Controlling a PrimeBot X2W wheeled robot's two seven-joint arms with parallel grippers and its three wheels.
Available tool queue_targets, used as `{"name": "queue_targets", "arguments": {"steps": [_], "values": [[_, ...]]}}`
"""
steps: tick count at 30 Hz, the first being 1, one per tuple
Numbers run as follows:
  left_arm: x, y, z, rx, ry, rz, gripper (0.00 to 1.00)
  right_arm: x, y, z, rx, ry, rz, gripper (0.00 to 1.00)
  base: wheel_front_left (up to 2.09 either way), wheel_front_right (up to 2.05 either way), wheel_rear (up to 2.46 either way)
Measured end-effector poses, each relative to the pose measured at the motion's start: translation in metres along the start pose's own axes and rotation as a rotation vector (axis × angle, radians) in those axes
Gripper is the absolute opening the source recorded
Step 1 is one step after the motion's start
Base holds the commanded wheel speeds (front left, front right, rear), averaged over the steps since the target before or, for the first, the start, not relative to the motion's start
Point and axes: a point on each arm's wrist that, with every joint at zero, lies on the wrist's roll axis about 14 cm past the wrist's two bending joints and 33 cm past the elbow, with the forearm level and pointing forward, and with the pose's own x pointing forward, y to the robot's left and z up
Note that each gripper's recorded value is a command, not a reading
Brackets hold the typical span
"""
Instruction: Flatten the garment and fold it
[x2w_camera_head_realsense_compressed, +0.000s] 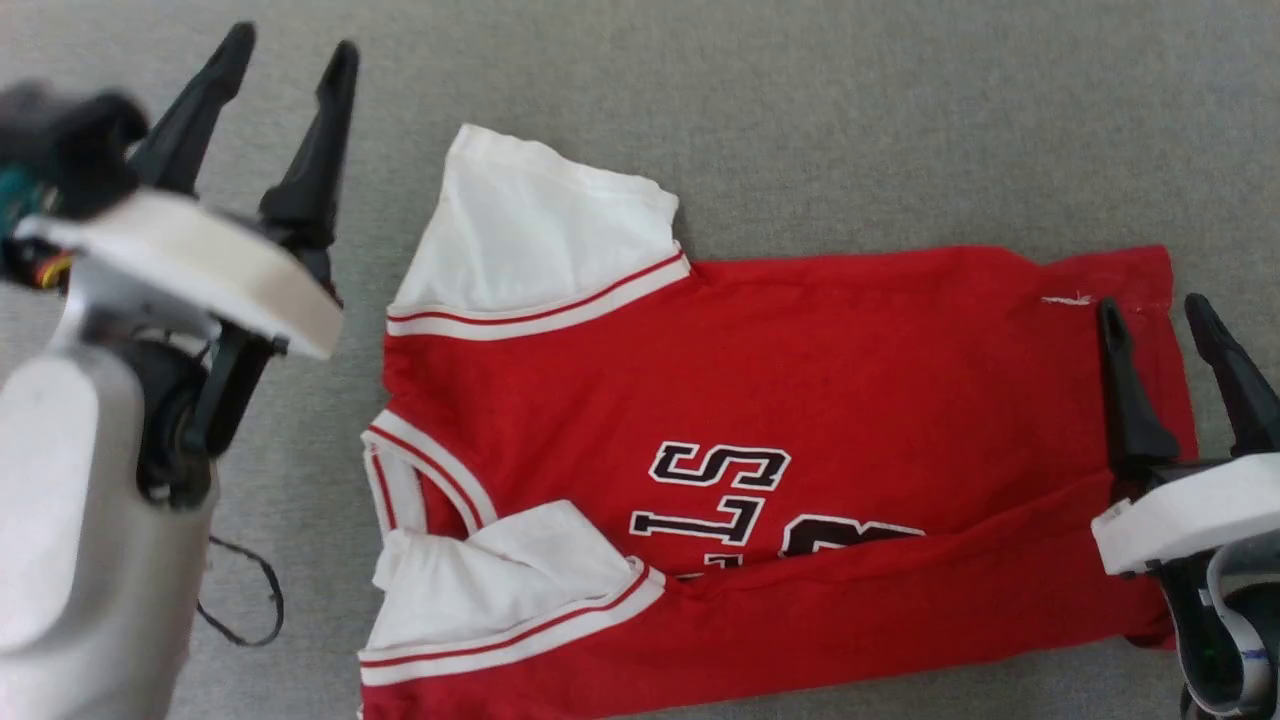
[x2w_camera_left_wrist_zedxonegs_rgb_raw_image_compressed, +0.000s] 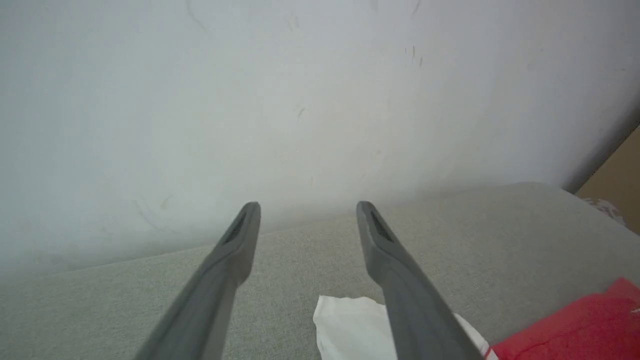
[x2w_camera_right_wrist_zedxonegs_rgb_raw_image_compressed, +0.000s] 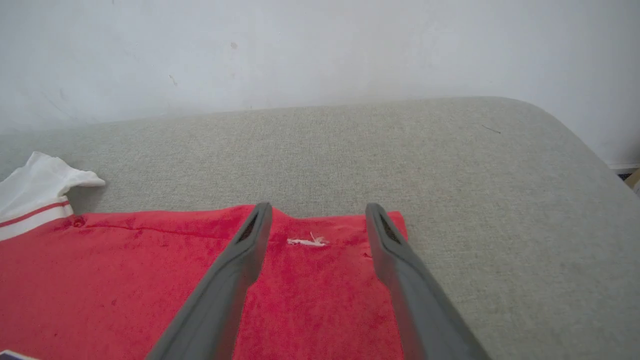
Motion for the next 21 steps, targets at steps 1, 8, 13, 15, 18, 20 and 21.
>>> {"name": "queue_targets", "arguments": {"steps": [1, 8, 13, 15, 18, 20, 21], "values": [[0.009, -0.002, -0.013, 0.011, 0.067, -0.024, 1.0, 0.002, -0.001, -0.005, 0.001, 0.014, -0.003, 1.0, 0.0, 0.0, 0.0], [0.03, -0.005, -0.107, 0.033, 0.531, -0.119, 1.0, 0.006, -0.017, -0.039, 0.008, 0.098, -0.05, 1.0, 0.0, 0.0, 0.0], [0.032, -0.015, -0.135, -0.021, 0.662, -0.162, 1.0, 0.004, -0.029, -0.046, 0.008, 0.114, -0.085, 1.0, 0.0, 0.0, 0.0], [0.03, -0.022, -0.149, -0.042, 0.727, -0.185, 1.0, 0.001, -0.035, -0.049, 0.005, 0.124, -0.101, 1.0, 0.0, 0.0, 0.0], [0.03, -0.024, -0.156, -0.041, 0.786, -0.203, 0.48, -0.001, -0.041, -0.05, 0.001, 0.132, -0.118, 1.0, 0.0, 0.0, 0.0], [0.031, -0.023, -0.156, -0.032, 0.795, -0.207, 0.0, -0.002, -0.043, -0.051, 0.0, 0.134, -0.125, 1.0, 0.0, 0.0, 0.0], [0.032, -0.023, -0.155, -0.033, 0.789, -0.206, 0.0, -0.001, -0.043, -0.05, -0.001, 0.132, -0.125, 1.0, 0.0, 0.0, 0.0]]}}
